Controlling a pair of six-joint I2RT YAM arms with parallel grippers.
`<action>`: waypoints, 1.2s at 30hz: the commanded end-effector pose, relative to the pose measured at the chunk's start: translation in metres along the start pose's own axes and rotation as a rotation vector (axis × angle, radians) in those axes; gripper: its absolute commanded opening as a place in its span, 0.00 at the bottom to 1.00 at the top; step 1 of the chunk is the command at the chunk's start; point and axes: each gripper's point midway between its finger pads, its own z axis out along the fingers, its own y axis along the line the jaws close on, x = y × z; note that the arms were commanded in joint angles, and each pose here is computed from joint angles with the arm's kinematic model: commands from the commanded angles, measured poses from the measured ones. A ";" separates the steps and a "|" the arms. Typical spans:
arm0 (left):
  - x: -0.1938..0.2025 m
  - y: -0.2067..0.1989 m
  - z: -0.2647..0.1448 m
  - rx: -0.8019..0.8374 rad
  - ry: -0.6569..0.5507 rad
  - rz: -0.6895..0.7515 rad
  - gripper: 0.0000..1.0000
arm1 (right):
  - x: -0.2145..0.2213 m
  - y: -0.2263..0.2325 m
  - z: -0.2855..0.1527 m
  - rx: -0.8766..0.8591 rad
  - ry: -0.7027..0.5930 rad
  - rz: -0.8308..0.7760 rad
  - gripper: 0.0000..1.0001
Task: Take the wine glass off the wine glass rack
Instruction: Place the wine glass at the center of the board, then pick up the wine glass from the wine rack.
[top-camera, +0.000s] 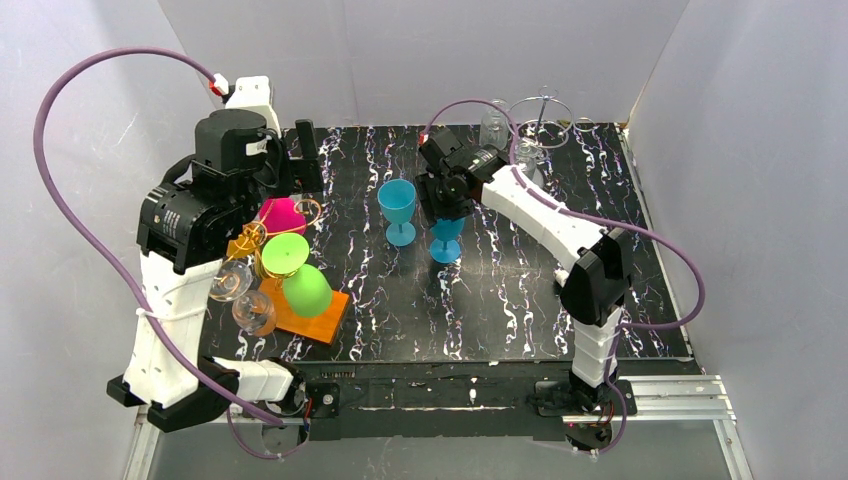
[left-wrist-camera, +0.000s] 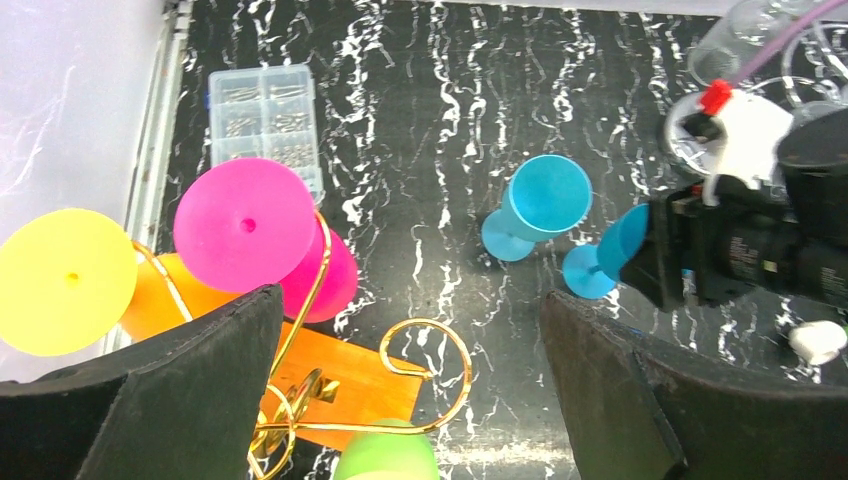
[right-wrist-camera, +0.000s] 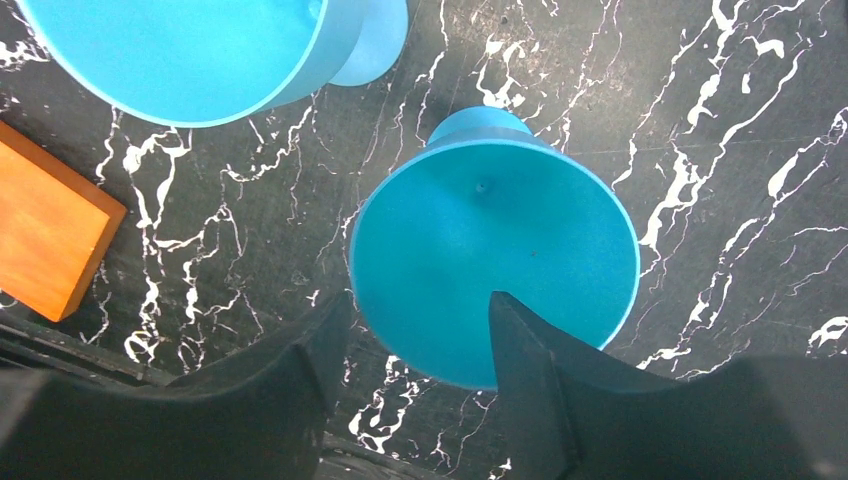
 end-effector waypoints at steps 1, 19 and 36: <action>0.003 0.027 0.000 -0.131 -0.001 0.021 0.99 | -0.038 0.010 -0.055 -0.052 -0.177 0.035 0.67; 0.008 0.066 0.063 -0.250 0.161 -0.113 0.99 | -0.061 0.017 -0.141 -0.162 -0.392 0.060 0.87; 0.034 0.098 0.078 -0.299 0.246 -0.171 0.91 | -0.070 0.022 -0.147 -0.192 -0.423 0.038 0.87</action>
